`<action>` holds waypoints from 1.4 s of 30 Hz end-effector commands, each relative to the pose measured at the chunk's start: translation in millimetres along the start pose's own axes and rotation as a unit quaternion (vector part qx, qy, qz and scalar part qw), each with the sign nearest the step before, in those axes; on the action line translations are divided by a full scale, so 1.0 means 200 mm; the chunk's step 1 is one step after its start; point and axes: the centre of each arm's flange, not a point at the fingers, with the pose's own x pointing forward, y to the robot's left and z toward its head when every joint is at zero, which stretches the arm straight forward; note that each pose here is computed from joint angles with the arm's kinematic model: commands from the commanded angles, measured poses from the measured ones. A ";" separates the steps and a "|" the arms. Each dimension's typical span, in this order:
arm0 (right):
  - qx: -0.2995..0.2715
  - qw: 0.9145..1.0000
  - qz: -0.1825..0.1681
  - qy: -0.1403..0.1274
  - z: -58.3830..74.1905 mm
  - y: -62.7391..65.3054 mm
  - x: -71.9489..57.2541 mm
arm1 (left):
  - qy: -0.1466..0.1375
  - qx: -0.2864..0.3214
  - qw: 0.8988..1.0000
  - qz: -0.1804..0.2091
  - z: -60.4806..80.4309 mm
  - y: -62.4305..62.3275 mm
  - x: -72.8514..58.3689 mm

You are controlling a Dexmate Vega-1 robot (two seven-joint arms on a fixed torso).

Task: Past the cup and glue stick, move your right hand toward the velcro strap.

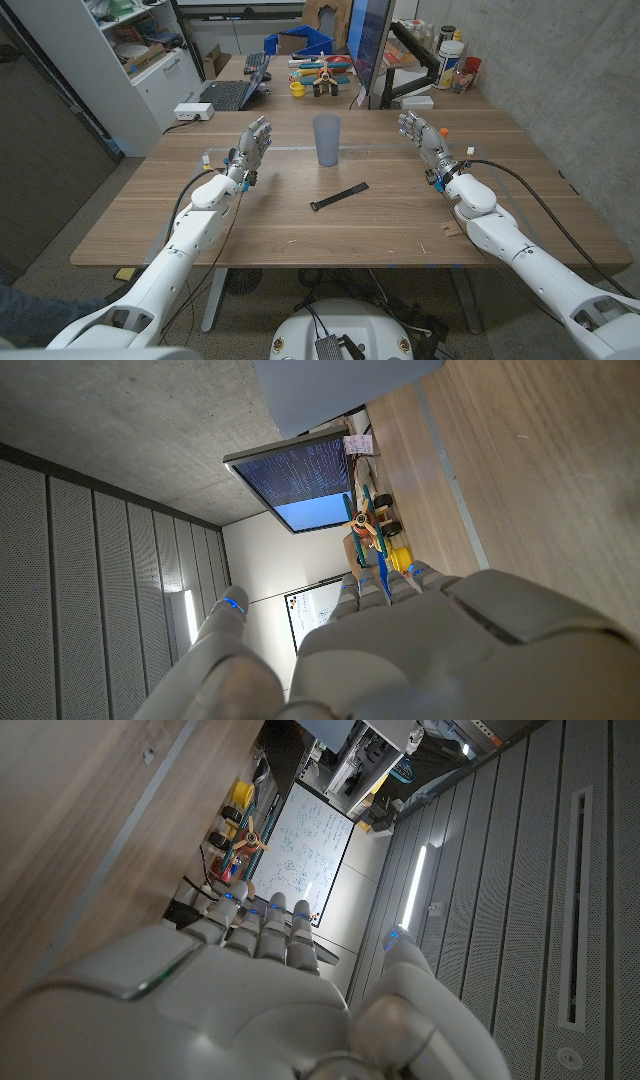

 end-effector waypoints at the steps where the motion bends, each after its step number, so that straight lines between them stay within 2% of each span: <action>1: -0.011 1.000 0.014 -0.016 0.02 0.03 -0.01 | 0.003 0.009 1.000 -0.005 0.02 0.00 -0.01; 24: -0.040 0.998 0.026 -0.042 0.08 0.03 -0.04 | 0.012 0.015 1.000 -0.011 0.02 -0.02 -0.02; 31: -0.060 0.996 0.034 -0.055 0.12 0.04 -0.04 | 0.013 0.017 1.000 -0.010 0.03 -0.01 -0.03; 42: -0.087 0.993 0.048 -0.065 0.15 0.07 -0.04 | 0.014 0.021 1.000 -0.013 0.05 -0.02 -0.04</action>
